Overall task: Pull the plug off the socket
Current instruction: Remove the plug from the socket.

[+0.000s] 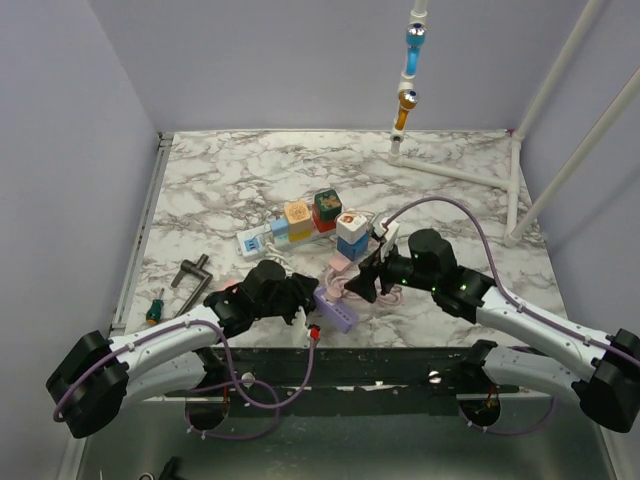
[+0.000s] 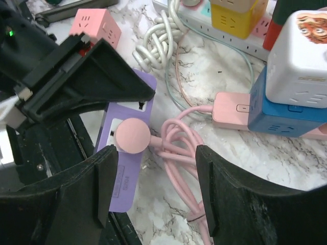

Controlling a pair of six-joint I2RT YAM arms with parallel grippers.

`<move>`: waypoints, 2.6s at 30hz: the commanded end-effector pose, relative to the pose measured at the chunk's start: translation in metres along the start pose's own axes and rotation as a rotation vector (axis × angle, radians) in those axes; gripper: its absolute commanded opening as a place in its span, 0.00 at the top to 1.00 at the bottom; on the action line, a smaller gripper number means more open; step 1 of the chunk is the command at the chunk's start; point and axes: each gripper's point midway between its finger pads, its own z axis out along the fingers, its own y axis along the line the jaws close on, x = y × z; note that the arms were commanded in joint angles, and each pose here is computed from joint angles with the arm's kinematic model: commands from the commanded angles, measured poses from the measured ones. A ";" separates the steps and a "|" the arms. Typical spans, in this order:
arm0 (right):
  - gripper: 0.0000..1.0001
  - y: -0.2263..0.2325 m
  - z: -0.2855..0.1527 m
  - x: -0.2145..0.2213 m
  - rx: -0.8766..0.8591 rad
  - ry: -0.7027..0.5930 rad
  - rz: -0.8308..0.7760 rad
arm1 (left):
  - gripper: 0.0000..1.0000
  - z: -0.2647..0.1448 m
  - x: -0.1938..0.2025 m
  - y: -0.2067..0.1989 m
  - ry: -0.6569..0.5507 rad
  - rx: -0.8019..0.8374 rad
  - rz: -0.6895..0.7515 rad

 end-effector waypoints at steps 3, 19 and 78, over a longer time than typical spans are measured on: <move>0.29 -0.011 -0.002 -0.001 0.113 -0.091 -0.231 | 1.00 -0.027 -0.028 0.083 -0.149 -0.204 -0.076; 0.31 -0.015 0.017 0.002 0.106 -0.172 -0.365 | 1.00 -0.040 -0.035 0.066 -0.196 -0.182 -0.003; 0.99 0.052 0.021 -0.029 0.185 -0.556 -0.155 | 1.00 -0.031 -0.033 0.036 -0.224 -0.129 0.150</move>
